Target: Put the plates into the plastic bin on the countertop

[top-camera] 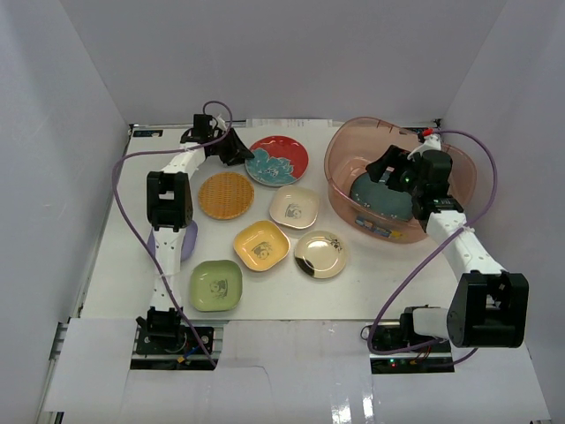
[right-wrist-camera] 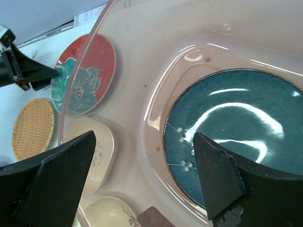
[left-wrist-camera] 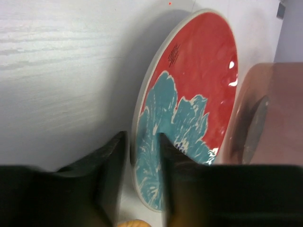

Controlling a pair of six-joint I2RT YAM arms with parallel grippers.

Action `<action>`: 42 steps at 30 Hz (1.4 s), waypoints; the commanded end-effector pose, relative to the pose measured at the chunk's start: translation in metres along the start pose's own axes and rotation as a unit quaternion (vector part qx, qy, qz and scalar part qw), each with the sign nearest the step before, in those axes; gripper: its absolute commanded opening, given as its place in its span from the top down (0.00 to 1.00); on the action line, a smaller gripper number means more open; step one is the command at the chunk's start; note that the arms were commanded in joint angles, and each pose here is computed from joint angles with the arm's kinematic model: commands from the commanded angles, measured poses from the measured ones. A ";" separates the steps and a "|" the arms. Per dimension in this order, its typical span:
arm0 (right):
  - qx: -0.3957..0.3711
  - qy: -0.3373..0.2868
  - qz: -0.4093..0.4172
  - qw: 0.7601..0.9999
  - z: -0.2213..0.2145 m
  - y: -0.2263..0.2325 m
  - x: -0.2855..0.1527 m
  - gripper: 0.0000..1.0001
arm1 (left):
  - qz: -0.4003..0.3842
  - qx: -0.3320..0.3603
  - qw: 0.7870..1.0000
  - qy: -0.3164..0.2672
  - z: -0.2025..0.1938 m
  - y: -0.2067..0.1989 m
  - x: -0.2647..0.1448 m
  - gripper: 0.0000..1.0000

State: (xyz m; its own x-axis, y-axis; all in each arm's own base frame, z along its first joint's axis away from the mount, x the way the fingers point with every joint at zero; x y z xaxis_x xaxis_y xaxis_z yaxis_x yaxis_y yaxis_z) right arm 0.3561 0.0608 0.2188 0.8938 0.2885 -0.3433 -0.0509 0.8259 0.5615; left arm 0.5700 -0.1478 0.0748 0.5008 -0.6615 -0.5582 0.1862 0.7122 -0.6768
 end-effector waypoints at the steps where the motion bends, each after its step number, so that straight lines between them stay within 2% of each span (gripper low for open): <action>1: -0.010 -0.011 0.024 1.000 0.002 0.012 0.004 0.11 | -0.025 -0.006 1.000 0.012 -0.004 -0.004 0.002 0.63; 7: 0.000 -0.003 0.041 0.999 -0.003 0.019 0.005 0.14 | -0.052 -0.023 0.998 0.010 -0.011 -0.006 0.003 0.83; 9: 0.002 -0.001 0.044 0.999 -0.003 0.021 0.004 0.14 | -0.053 -0.018 0.998 0.001 -0.008 -0.010 -0.001 0.97; 10: 0.002 0.001 0.046 0.999 -0.002 0.023 0.004 0.14 | -0.052 -0.028 0.998 0.001 -0.009 -0.007 -0.002 1.00; 12: 0.000 0.005 0.057 0.998 0.001 0.030 0.002 0.15 | -0.068 -0.030 0.997 -0.023 0.002 -0.010 -0.012 1.00; 13: -0.003 -0.002 0.066 0.998 0.008 0.037 0.000 0.15 | -0.093 -0.026 0.995 -0.037 0.012 -0.024 -0.025 1.00; 14: -0.010 -0.001 0.077 0.997 0.010 0.044 -0.003 0.15 | -0.101 -0.069 0.992 -0.034 0.006 -0.023 -0.030 1.00; 16: -0.024 -0.011 0.107 0.994 0.022 0.065 -0.008 0.14 | -0.150 -0.046 0.983 -0.091 0.033 -0.048 -0.061 1.00; 17: -0.030 -0.007 0.126 0.992 0.024 0.075 -0.010 0.12 | -0.161 -0.078 0.979 -0.092 0.031 -0.050 -0.068 1.00; 18: -0.041 -0.007 0.139 0.989 0.027 0.083 -0.012 0.11 | -0.183 -0.060 0.974 -0.120 0.044 -0.058 -0.082 1.00; 22: -0.081 0.009 0.214 0.973 0.030 0.134 -0.022 0.07 | -0.233 -0.032 0.959 -0.159 0.066 -0.104 -0.124 1.00; 23: -0.091 0.005 0.235 0.968 0.035 0.149 -0.026 0.06 | -0.233 -0.026 0.955 -0.184 0.078 -0.105 -0.149 1.00; 27: -0.122 0.019 0.274 0.954 0.028 0.186 -0.028 0.02 | -0.253 0.002 0.941 -0.224 0.086 -0.133 -0.189 1.00; 29: -0.121 0.028 0.285 0.950 0.025 0.199 -0.024 0.02 | -0.255 0.021 0.938 -0.236 0.085 -0.152 -0.209 1.00; 32: -0.110 0.037 0.287 0.951 0.025 0.208 -0.017 0.04 | -0.250 0.030 0.939 -0.236 0.067 -0.157 -0.220 1.00; 36: -0.094 0.033 0.265 0.959 0.036 0.215 0.003 0.04 | -0.249 0.023 0.941 -0.230 0.018 -0.165 -0.242 1.00; 42: -0.064 0.090 0.302 0.947 0.015 0.227 0.014 0.01 | -0.248 0.033 0.941 -0.229 -0.019 -0.178 -0.249 1.00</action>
State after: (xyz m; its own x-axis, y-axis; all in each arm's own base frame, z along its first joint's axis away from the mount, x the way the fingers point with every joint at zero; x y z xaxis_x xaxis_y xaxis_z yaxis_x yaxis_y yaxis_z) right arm 0.3724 0.2315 0.3337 0.6503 0.7398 -0.1728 -0.5405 0.6104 0.5790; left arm 0.4125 -0.1071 0.2954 0.6637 -0.7480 0.0067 0.4341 0.3778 -0.8178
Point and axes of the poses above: each gripper's point midway between its finger pads, its own x axis out along the fingers, its own y axis along the line the jaws close on, z = x × y, the point moved 5 cm from there along -x, back along the fingers, and after that the axes turned 8 degrees about x, right-handed, at the moved point
